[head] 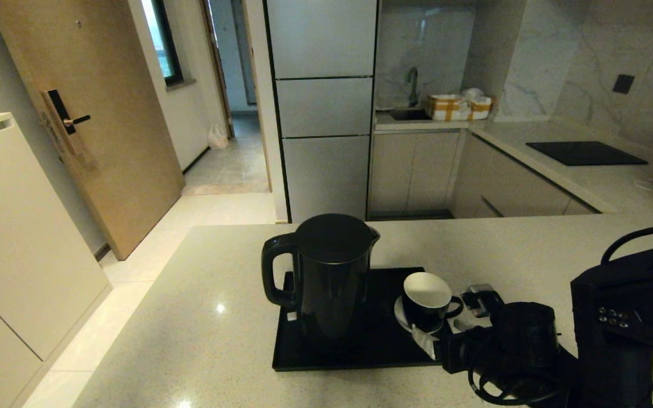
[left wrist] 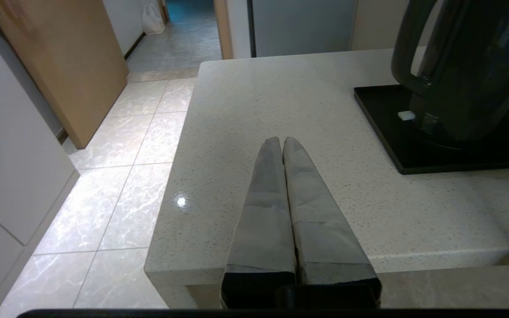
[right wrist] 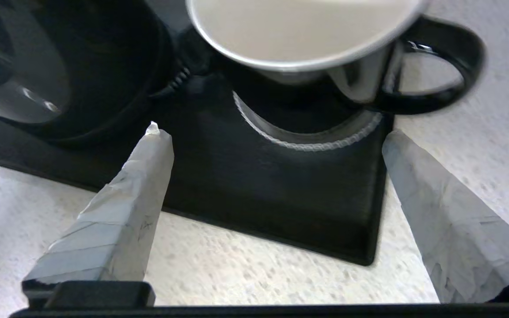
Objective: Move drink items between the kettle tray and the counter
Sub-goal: Pick up the tea cup
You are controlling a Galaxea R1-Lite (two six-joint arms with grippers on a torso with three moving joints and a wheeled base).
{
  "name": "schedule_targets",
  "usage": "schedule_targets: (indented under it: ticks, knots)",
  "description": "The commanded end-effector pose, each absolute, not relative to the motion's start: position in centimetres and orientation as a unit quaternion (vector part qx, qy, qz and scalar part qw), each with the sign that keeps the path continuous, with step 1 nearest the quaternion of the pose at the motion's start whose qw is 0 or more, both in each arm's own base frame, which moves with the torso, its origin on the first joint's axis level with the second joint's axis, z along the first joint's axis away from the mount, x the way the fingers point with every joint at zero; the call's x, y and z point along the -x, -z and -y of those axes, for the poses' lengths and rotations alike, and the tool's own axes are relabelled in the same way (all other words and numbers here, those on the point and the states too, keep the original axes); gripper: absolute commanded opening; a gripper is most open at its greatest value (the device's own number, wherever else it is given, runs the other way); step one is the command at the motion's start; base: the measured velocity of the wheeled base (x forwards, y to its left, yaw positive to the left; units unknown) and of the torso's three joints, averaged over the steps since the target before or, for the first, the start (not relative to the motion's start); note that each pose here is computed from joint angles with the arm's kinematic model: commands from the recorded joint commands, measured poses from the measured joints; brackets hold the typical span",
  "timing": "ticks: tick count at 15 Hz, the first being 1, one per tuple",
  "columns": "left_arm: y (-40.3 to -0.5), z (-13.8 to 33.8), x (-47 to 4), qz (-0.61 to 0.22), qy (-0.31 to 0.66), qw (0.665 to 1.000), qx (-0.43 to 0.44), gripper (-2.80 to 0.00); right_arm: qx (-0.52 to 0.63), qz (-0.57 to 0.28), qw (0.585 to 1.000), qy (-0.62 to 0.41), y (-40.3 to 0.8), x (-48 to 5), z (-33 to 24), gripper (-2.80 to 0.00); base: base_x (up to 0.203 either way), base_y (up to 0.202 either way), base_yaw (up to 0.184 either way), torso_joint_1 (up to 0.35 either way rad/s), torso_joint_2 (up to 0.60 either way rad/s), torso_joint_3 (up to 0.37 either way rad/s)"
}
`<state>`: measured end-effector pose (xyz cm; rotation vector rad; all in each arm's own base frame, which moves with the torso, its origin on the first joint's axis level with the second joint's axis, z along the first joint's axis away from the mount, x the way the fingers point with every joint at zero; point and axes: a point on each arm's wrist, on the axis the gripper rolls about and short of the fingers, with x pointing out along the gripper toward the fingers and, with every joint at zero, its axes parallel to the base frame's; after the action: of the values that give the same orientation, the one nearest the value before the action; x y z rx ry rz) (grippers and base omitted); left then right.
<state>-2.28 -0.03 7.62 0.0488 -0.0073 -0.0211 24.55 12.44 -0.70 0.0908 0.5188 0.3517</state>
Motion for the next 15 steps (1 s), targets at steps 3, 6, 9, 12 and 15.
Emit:
schedule_targets:
  ticks: [3,6,9,12,15]
  knots:
    - [-7.6,0.0,2.3,0.004,0.011,1.000,-0.025,-2.80,-0.042,-0.243,0.956,-0.157,1.5,-25.8,-13.1,0.00,0.000,0.000,0.000,0.000,0.00,0.000]
    - [-7.6,0.0,2.3,0.004,0.011,1.000,-0.025,-2.80,-0.034,-0.240,0.962,-0.125,2.4,-26.5,-13.3,0.00,0.000,0.000,0.000,0.000,0.00,0.000]
    - [-7.6,0.0,2.3,0.004,0.011,1.000,-0.025,-2.80,-0.031,-0.235,0.966,-0.107,2.9,-27.0,-13.5,0.00,0.000,0.000,0.000,0.000,0.00,0.000]
    - [-7.6,0.0,2.3,0.004,0.011,1.000,-0.025,-2.80,-0.031,-0.235,0.966,-0.107,2.9,-27.0,-13.5,0.00,0.000,0.000,0.000,0.000,0.00,0.000]
    - [-7.6,0.0,2.3,0.004,0.011,1.000,-0.025,-2.80,-0.031,-0.235,0.966,-0.107,2.9,-27.0,-13.5,0.00,0.000,0.000,0.000,0.000,0.00,0.000]
